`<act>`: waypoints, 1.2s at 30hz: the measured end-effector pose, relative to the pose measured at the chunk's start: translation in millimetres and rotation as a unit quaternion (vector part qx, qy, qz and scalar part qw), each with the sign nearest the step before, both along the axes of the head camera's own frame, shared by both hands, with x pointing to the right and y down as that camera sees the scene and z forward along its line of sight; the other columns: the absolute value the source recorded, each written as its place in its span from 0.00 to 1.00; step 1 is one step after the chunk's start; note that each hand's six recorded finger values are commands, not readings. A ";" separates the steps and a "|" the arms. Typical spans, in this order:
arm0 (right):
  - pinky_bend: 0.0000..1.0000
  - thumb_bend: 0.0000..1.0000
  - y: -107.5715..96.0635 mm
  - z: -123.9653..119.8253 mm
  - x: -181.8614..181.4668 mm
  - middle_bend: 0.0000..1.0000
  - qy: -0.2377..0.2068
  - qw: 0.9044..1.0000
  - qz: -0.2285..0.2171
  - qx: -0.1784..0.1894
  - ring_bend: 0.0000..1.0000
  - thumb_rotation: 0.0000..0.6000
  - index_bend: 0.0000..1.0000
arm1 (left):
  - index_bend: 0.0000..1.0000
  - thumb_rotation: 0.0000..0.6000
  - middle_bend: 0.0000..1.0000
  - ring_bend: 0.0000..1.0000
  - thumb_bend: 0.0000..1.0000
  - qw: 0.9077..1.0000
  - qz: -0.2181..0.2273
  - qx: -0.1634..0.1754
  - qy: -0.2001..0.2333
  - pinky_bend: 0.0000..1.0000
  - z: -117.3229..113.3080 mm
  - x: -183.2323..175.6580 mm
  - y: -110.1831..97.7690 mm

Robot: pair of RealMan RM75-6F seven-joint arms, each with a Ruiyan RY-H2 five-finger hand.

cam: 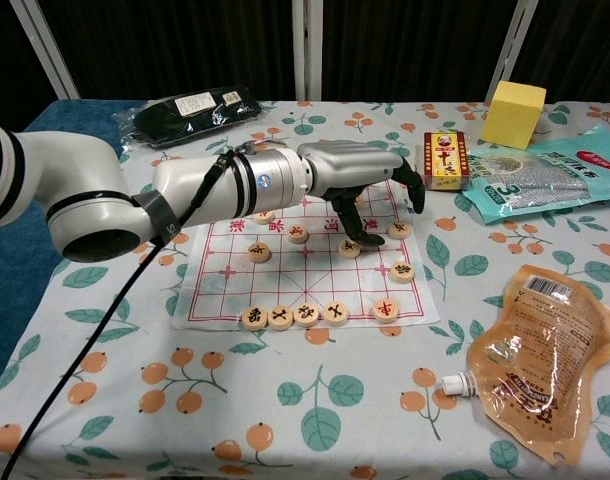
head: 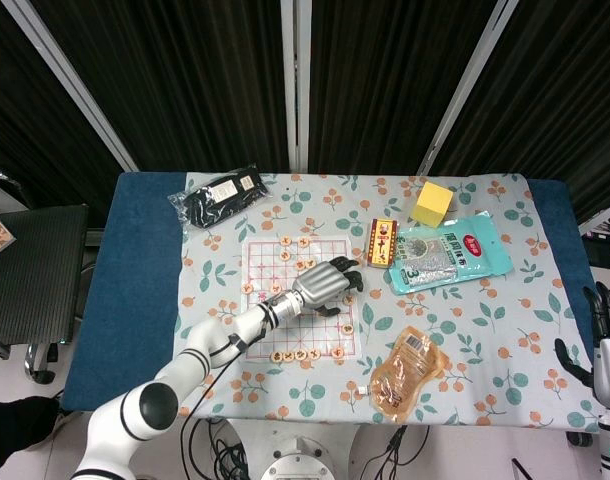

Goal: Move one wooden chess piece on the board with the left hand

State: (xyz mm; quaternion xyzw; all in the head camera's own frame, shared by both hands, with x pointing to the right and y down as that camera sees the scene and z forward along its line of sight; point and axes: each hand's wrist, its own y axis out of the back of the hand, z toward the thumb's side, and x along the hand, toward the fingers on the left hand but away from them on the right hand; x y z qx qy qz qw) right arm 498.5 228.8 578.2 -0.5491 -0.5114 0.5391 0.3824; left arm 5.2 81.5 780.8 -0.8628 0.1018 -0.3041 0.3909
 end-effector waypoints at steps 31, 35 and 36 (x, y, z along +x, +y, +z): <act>0.00 0.24 -1.3 5.1 5.8 0.00 0.006 1.000 0.007 -0.011 0.00 1.00 0.00 | 0.49 1.00 0.19 0.04 0.33 1.000 -0.003 -0.004 -0.001 0.10 2.9 -0.5 0.2; 0.00 0.25 -1.1 5.2 5.6 0.00 0.006 1.000 0.006 -0.011 0.00 1.00 0.00 | 0.50 1.00 0.20 0.04 0.33 1.000 -0.003 -0.003 0.001 0.10 2.3 -0.6 0.6; 0.00 0.25 -1.1 5.1 5.6 0.00 0.006 1.000 0.006 -0.011 0.00 1.00 0.00 | 0.50 1.00 0.20 0.04 0.33 1.000 -0.004 -0.004 0.002 0.10 2.2 -0.8 0.5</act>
